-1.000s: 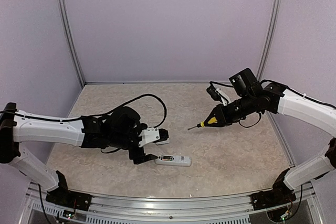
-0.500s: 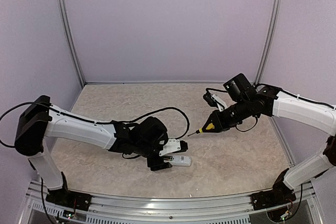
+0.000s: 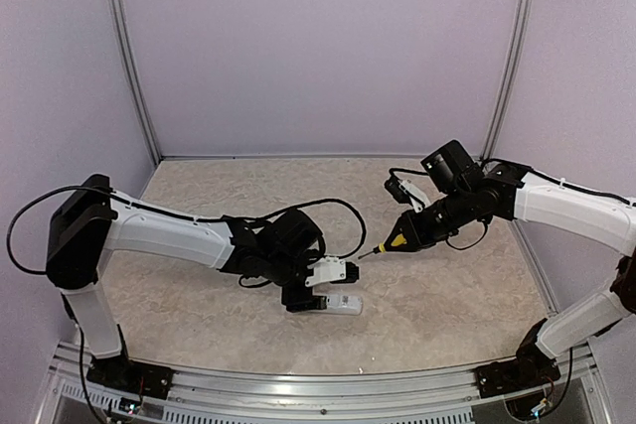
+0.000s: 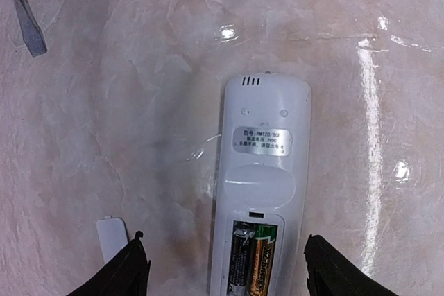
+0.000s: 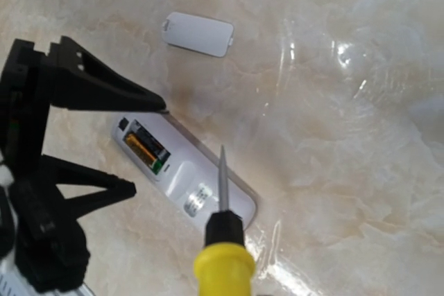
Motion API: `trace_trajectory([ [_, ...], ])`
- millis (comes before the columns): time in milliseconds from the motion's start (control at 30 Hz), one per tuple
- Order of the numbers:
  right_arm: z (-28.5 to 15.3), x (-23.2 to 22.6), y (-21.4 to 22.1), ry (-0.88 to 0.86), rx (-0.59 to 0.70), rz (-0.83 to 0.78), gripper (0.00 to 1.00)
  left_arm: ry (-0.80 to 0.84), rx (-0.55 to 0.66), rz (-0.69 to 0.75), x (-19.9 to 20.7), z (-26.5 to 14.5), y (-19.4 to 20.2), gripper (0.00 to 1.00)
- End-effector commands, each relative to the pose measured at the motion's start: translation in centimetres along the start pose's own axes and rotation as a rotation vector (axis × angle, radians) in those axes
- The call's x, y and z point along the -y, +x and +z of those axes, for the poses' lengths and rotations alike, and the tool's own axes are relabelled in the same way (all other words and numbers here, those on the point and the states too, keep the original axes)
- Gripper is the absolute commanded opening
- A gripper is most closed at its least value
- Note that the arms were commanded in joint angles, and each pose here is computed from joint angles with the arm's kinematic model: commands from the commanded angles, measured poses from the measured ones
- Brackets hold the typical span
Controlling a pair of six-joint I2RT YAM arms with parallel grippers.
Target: Unload the batteries from the remote control
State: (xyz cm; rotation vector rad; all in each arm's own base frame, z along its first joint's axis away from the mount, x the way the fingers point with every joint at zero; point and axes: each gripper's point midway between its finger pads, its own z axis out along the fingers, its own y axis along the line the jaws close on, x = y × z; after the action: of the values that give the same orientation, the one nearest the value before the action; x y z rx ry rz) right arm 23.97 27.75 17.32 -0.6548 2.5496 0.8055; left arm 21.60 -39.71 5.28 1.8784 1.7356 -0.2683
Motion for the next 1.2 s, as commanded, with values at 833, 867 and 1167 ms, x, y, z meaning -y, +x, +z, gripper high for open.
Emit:
trace_trajectory([
  [833, -0.5, 0.9, -0.4, 0.052, -0.019, -0.028, 0.00, 0.047, -0.046, -0.068, 0.2, -0.2, 3.7, 0.75],
  [867, -0.5, 0.9, -0.4, 0.052, -0.023, -0.027, 0.00, 0.050, -0.048, -0.070, 0.4, -0.1, 3.8, 0.74],
  [1167, -0.5, 1.0, -0.4, 0.058, -0.028, -0.025, 0.00, 0.068, -0.052, -0.090, 0.7, 0.6, 4.3, 0.54],
])
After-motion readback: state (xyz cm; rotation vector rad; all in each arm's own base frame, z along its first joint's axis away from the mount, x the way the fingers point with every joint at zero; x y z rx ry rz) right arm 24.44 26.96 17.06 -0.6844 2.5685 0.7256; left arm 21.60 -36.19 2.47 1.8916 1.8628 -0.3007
